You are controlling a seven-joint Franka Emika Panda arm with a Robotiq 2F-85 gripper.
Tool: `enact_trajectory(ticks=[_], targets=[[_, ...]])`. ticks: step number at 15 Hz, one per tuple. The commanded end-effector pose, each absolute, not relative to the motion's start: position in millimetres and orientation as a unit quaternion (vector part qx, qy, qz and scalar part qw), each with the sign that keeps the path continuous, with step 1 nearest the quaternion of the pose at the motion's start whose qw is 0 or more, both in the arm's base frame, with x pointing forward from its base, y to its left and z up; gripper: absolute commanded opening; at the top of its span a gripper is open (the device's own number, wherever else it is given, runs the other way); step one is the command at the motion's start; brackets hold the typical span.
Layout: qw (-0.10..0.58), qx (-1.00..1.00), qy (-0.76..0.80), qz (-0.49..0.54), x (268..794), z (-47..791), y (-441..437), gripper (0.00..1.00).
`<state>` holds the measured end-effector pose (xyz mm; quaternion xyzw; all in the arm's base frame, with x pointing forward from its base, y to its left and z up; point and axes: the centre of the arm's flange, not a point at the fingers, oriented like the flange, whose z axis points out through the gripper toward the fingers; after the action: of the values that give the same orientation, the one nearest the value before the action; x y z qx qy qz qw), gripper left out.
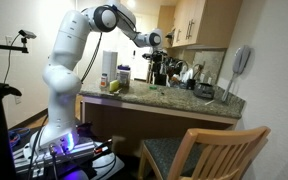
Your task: Move the spoon to the left side of the counter
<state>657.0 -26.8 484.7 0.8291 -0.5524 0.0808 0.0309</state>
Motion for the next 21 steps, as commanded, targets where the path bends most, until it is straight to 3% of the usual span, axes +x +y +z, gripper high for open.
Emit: enact_trajectory(ticks=[1, 4, 15, 17, 21], targets=[[0.032, 0.829, -0.552, 0.08, 658, 482, -27, 1.0], [0.058, 0.814, -0.568, 0.104, 671, 474, -13, 1.0], [-0.007, 0.586, -0.806, 0.084, 763, 414, 4, 1.0], [0.001, 0.598, -0.797, 0.083, 740, 411, 5, 1.0], [0.004, 0.561, -0.822, 0.1, 752, 397, -3, 1.0]])
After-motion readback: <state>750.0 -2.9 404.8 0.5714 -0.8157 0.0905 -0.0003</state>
